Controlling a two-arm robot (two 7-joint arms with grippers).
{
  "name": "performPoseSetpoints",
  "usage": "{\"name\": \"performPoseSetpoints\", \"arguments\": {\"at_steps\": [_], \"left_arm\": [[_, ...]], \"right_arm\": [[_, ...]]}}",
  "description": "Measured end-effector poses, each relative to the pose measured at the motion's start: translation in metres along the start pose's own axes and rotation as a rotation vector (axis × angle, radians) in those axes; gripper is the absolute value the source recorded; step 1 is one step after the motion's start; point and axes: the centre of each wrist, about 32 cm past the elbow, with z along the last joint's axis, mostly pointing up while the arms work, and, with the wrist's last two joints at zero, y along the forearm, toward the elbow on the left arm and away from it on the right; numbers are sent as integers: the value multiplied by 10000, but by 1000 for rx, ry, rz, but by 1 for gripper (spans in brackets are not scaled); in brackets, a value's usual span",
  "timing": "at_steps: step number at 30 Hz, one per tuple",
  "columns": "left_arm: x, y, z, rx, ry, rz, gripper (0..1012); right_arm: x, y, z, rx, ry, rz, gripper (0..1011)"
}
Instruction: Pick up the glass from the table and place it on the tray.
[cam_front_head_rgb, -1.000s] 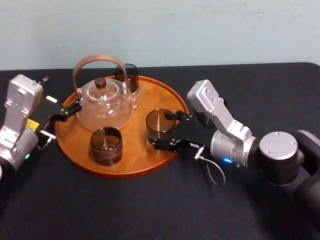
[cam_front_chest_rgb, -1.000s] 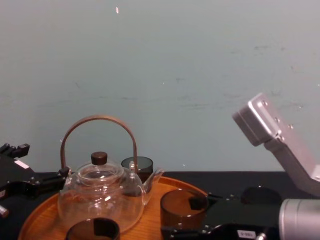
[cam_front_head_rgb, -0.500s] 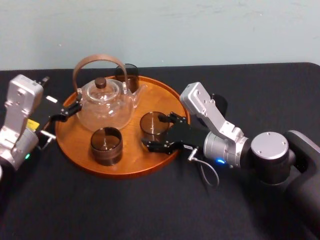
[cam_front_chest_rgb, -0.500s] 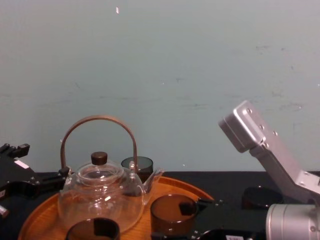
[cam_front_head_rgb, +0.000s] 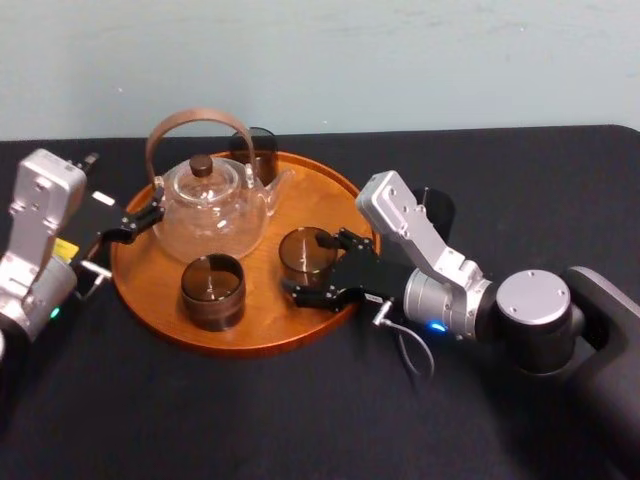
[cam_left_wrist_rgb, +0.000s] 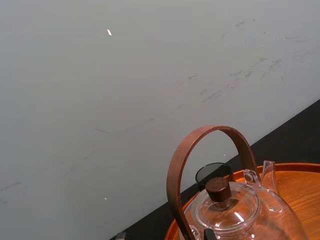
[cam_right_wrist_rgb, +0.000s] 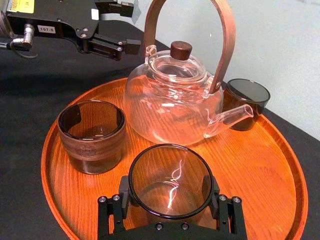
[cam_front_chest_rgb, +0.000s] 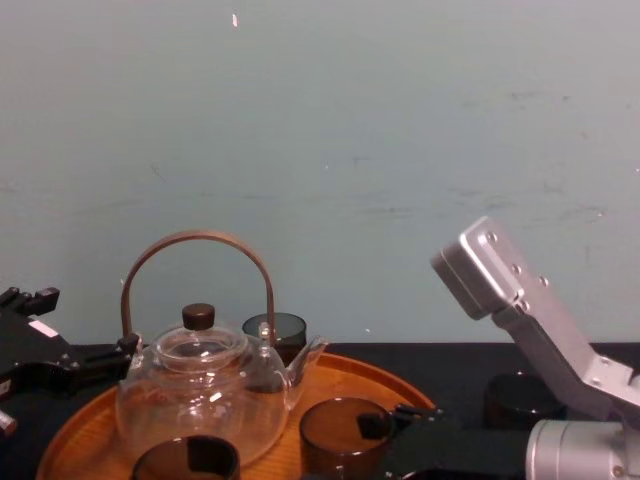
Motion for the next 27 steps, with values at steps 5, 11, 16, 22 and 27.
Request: {"name": "performPoseSetpoints", "arguments": {"at_steps": [5,11,16,22,27], "left_arm": [[0,0,0,0,0,0,1010],[0,0,0,0,0,0,1009],[0,0,0,0,0,0,1010],[0,0,0,0,0,0,1009],[0,0,0,0,0,0,1010]], "right_arm": [[1,-2,-2,0,0,0,915],[3,-4,-2,0,1,1,1002],[4,-5,-2,0,1,1,1002],[13,-13,-7,1,14,12,1002],[11,-56,20,-32,31,28,1002]]}}
